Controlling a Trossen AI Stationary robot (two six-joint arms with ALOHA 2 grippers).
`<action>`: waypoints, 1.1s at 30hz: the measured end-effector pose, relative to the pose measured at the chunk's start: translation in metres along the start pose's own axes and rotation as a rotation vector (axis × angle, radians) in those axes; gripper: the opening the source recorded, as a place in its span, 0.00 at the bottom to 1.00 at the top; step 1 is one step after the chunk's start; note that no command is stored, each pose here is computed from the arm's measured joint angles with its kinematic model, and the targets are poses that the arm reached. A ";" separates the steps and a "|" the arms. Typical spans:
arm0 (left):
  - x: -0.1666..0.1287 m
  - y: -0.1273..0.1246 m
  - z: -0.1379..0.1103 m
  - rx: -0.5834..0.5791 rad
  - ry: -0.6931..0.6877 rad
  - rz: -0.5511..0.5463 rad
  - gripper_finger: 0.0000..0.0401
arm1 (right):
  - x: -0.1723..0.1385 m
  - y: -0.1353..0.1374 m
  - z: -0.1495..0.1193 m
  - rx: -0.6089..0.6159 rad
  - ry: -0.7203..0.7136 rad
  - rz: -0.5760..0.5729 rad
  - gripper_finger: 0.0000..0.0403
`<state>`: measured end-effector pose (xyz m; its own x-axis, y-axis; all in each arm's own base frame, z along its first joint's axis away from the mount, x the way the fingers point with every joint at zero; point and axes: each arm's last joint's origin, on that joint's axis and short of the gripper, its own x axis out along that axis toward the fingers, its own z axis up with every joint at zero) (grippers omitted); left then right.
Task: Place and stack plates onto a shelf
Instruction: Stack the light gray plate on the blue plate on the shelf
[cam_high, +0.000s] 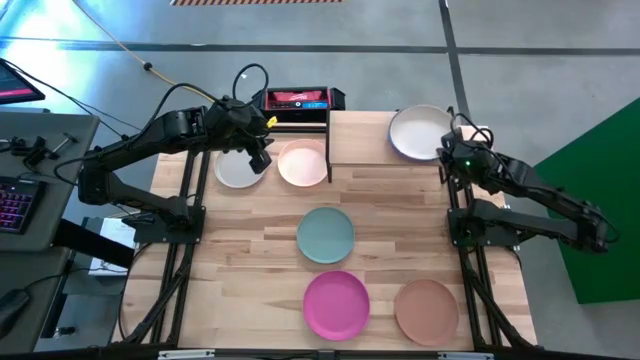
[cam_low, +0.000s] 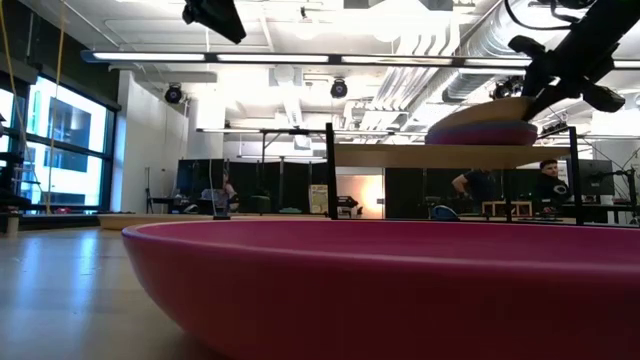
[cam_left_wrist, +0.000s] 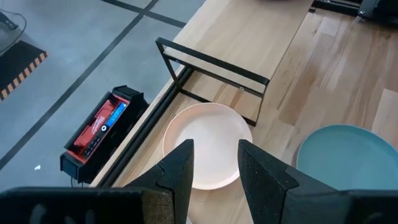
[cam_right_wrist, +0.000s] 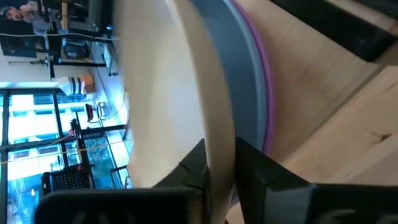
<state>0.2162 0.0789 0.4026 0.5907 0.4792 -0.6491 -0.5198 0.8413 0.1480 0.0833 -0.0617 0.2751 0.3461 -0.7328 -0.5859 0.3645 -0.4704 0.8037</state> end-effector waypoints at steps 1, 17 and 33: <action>0.000 0.000 0.000 0.000 0.000 0.000 0.29 | 0.000 0.000 0.000 0.001 -0.002 0.001 0.12; 0.000 0.000 0.000 0.000 0.000 0.000 0.29 | 0.000 0.003 0.002 -0.107 0.020 0.017 0.19; 0.000 0.000 0.000 -0.003 0.001 -0.003 0.29 | -0.003 0.007 0.002 -0.137 0.161 0.070 0.42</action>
<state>0.2161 0.0788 0.4025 0.5918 0.4760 -0.6505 -0.5195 0.8423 0.1437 0.0834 -0.0639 0.2830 0.5040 -0.6683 -0.5472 0.4453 -0.3418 0.8276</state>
